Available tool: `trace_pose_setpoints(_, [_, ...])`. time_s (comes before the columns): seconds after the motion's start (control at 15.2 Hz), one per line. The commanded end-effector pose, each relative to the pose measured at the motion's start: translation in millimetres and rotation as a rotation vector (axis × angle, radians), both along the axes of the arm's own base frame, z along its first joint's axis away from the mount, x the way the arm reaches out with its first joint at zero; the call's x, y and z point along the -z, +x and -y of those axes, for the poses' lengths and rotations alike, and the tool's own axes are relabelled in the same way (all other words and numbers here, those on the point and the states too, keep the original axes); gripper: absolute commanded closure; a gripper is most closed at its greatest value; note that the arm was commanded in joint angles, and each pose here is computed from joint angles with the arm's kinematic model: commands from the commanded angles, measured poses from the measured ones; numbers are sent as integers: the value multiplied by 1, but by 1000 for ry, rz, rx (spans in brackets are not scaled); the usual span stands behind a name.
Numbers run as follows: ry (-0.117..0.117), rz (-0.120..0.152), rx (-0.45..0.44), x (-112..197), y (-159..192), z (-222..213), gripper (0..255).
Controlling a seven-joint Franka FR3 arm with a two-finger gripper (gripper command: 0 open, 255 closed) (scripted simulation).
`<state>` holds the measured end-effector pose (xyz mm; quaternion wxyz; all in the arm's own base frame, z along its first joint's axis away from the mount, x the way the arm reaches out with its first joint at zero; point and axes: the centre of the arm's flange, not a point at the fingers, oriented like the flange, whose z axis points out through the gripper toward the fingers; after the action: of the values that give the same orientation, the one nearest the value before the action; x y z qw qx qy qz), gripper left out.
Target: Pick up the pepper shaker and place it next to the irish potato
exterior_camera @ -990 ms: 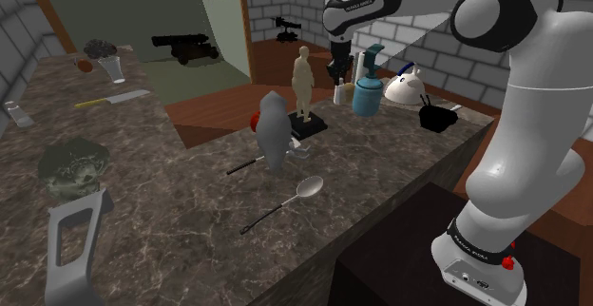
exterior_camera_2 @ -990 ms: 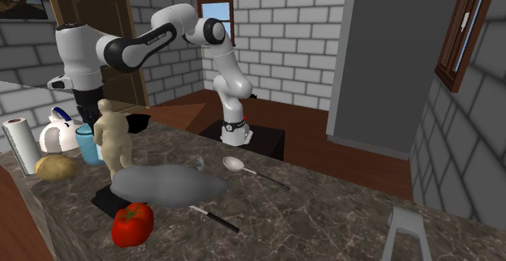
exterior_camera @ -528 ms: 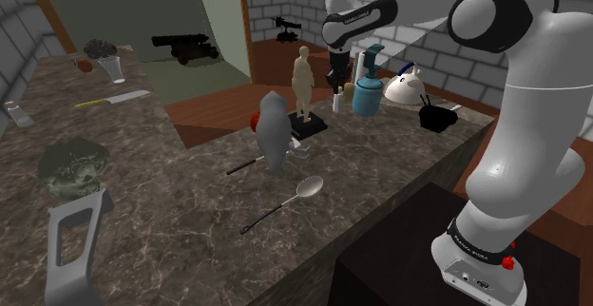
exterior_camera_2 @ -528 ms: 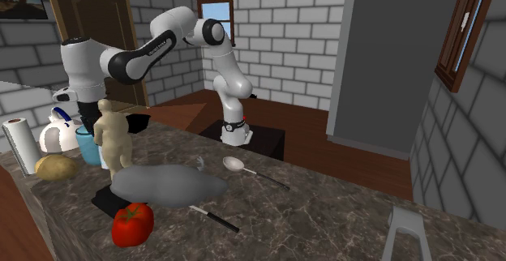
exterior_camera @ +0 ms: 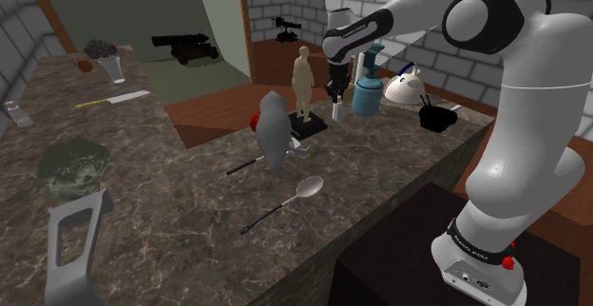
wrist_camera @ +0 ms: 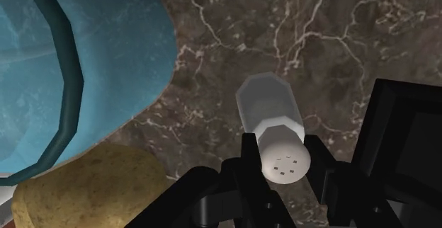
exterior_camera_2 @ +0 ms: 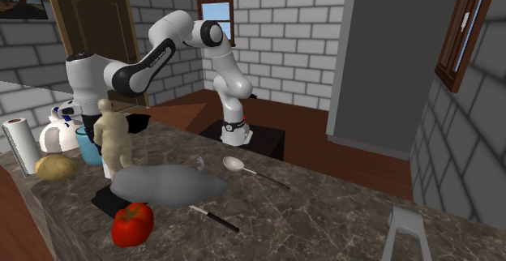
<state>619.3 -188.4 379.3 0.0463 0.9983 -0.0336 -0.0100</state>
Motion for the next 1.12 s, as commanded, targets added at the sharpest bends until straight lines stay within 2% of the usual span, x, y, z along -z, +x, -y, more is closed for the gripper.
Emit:
trace_pose_setpoints(0.0, [0, 1, 0, 2, 0, 0, 255])
trace_pose_setpoints(0.4, [0, 1, 0, 2, 0, 0, 255])
trace_pose_setpoints(0.46, [0, 1, 0, 2, 0, 0, 0])
trace_pose_setpoints(0.79, [0, 1, 0, 2, 0, 0, 0])
trace_pose_setpoints(1.06, [0, 1, 0, -47, 1, -4, 0])
